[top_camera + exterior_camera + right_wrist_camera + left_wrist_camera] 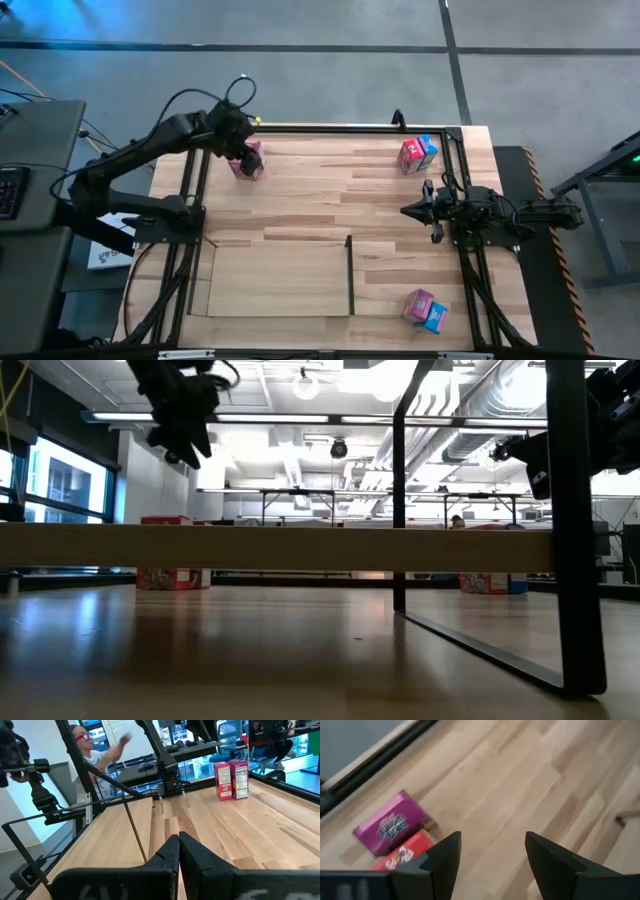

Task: Stack cereal on shelf
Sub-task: Put the left red cereal box on the shelf

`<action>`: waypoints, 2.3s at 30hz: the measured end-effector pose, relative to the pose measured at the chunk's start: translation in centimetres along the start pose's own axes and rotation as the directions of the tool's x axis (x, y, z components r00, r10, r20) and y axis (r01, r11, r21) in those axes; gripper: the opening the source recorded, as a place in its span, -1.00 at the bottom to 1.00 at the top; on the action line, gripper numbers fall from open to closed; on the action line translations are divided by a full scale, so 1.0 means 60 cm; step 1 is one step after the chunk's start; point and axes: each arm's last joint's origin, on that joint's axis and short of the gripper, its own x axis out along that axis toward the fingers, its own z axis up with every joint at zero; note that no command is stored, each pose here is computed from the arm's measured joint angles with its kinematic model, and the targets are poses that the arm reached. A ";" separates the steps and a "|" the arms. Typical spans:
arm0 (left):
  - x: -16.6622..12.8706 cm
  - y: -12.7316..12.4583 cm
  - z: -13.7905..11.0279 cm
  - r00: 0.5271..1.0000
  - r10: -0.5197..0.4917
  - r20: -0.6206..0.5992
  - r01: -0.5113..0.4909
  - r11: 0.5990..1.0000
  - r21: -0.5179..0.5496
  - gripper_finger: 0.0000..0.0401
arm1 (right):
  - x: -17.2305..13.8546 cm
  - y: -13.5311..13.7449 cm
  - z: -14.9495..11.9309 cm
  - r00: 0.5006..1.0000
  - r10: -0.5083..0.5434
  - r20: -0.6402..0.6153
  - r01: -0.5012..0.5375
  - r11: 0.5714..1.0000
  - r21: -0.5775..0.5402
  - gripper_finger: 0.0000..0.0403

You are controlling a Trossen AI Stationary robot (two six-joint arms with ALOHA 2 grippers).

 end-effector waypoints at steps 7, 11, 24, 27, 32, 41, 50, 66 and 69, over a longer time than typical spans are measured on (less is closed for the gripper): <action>0.040 0.012 0.006 0.990 0.032 -0.138 0.034 0.891 0.452 0.08 | 0.000 0.000 0.000 1.000 0.001 0.000 -0.001 1.000 0.000 -1.00; 0.047 0.018 0.005 0.984 0.045 -0.174 0.057 0.842 0.537 0.08 | 0.000 0.000 0.000 1.000 0.000 0.000 0.000 1.000 0.000 -1.00; 0.098 0.058 -0.038 0.952 0.203 -0.231 -0.001 0.754 0.657 0.08 | 0.000 0.000 0.000 1.000 0.000 0.000 0.000 1.000 0.000 -1.00; 0.091 0.059 -0.036 0.958 0.203 -0.203 -0.027 0.769 0.639 0.08 | 0.000 0.000 0.000 1.000 0.000 0.000 0.000 1.000 0.000 -1.00; 0.085 0.060 -0.040 0.957 0.211 -0.197 -0.014 0.717 0.697 0.08 | 0.000 0.000 0.000 1.000 0.000 0.000 0.000 1.000 0.000 -1.00; 0.111 0.073 -0.054 0.945 0.245 -0.215 -0.016 0.693 0.721 0.08 | 0.000 0.000 0.000 1.000 0.000 0.000 0.000 1.000 0.000 -1.00; 0.121 0.075 -0.069 0.935 0.248 -0.253 -0.003 0.719 0.695 0.08 | 0.000 0.000 0.000 1.000 0.001 0.000 -0.001 1.000 0.000 -1.00; 0.122 0.075 -0.069 0.933 0.248 -0.261 0.001 0.723 0.691 -0.36 | 0.000 0.000 0.000 1.000 0.000 0.000 0.000 1.000 0.000 -1.00; 0.122 0.074 -0.069 0.933 0.247 -0.261 -0.007 0.740 0.673 -0.39 | 0.000 0.000 0.000 1.000 0.000 0.000 0.000 1.000 0.000 -1.00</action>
